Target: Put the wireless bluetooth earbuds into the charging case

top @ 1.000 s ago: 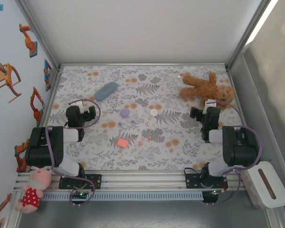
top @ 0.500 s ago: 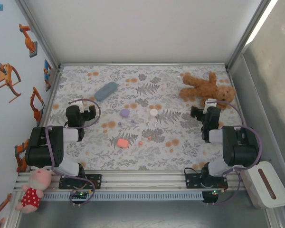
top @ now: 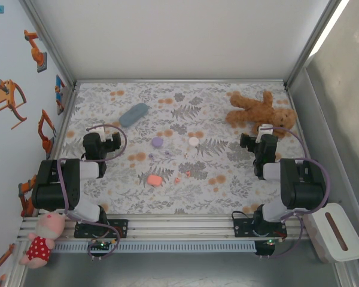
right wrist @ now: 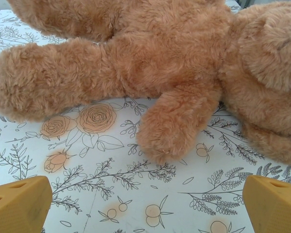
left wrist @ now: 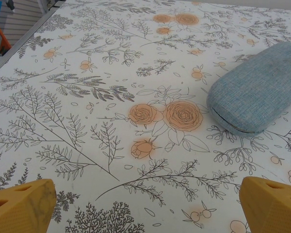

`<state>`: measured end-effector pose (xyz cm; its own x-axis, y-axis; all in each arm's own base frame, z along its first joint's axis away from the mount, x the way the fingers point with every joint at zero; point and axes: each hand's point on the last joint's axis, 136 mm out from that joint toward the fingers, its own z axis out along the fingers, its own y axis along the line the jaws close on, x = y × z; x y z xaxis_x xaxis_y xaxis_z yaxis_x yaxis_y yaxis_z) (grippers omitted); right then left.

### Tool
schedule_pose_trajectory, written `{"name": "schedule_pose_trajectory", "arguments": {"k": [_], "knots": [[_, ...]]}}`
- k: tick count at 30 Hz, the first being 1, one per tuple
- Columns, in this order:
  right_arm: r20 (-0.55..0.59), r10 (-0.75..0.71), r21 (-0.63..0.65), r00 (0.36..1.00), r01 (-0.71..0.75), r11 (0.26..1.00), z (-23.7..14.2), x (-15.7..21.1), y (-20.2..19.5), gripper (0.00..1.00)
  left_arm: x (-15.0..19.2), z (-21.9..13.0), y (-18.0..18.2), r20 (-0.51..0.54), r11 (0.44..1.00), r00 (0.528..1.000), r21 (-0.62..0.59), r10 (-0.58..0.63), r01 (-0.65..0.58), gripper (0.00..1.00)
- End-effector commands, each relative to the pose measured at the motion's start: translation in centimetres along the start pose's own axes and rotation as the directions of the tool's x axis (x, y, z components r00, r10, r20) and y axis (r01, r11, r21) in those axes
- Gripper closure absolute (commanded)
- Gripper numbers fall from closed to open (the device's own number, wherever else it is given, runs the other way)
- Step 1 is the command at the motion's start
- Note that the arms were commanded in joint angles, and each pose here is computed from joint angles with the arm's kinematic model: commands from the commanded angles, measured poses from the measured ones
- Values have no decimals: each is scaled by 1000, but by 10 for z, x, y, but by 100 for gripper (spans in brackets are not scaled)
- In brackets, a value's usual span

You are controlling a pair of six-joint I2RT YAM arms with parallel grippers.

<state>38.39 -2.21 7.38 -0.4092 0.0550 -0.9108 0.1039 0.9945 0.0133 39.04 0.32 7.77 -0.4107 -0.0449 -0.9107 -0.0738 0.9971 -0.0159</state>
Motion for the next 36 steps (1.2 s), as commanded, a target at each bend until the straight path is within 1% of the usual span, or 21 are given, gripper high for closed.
{"name": "schedule_pose_trajectory", "arguments": {"k": [1,6,9,13,18,21,24,26,28,30,31,34,36], "knots": [[52,-8,1,999,8,1000,5,-18,-1,0,-14,3,0,40,1000,999,4,11,-11,4],[54,0,11,999,0,1000,3,-21,-3,1,-14,3,0,39,1000,999,4,11,-11,4],[65,12,45,998,-15,999,-2,-28,-9,1,-14,3,0,40,1000,999,5,11,-11,4],[66,9,50,998,-12,999,-10,-39,-10,1,-14,3,0,40,1000,999,6,11,-11,4],[67,25,45,997,-28,999,-28,-66,-9,1,-14,3,1,40,1000,999,5,8,-8,4],[32,43,16,999,-43,999,-41,-82,-3,1,-14,3,0,42,1000,999,8,7,-8,4],[-26,67,-23,997,-67,997,-58,-95,5,1,-27,-2,2,46,1000,999,-6,7,-7,4],[-63,81,-64,995,-85,994,-69,-100,13,1,-39,-10,6,19,999,1000,-36,4,-4,4],[-105,89,-117,990,-102,988,-81,-105,24,1,-61,-23,13,48,997,999,-81,-16,19,4],[-158,87,-162,984,-113,980,-90,-106,34,1,-86,-39,16,97,994,994,-88,-59,68,4],[-189,81,-188,979,-117,975,-94,-104,40,1,-95,-46,16,98,991,991,-88,-90,99,4],[-251,45,-265,967,-113,958,-102,-103,59,1,-116,-64,10,58,983,983,-50,-174,177,4],[-293,3,-305,956,-97,947,-105,-100,70,1,-125,-74,-1,24,974,974,14,-226,226,4]]}}
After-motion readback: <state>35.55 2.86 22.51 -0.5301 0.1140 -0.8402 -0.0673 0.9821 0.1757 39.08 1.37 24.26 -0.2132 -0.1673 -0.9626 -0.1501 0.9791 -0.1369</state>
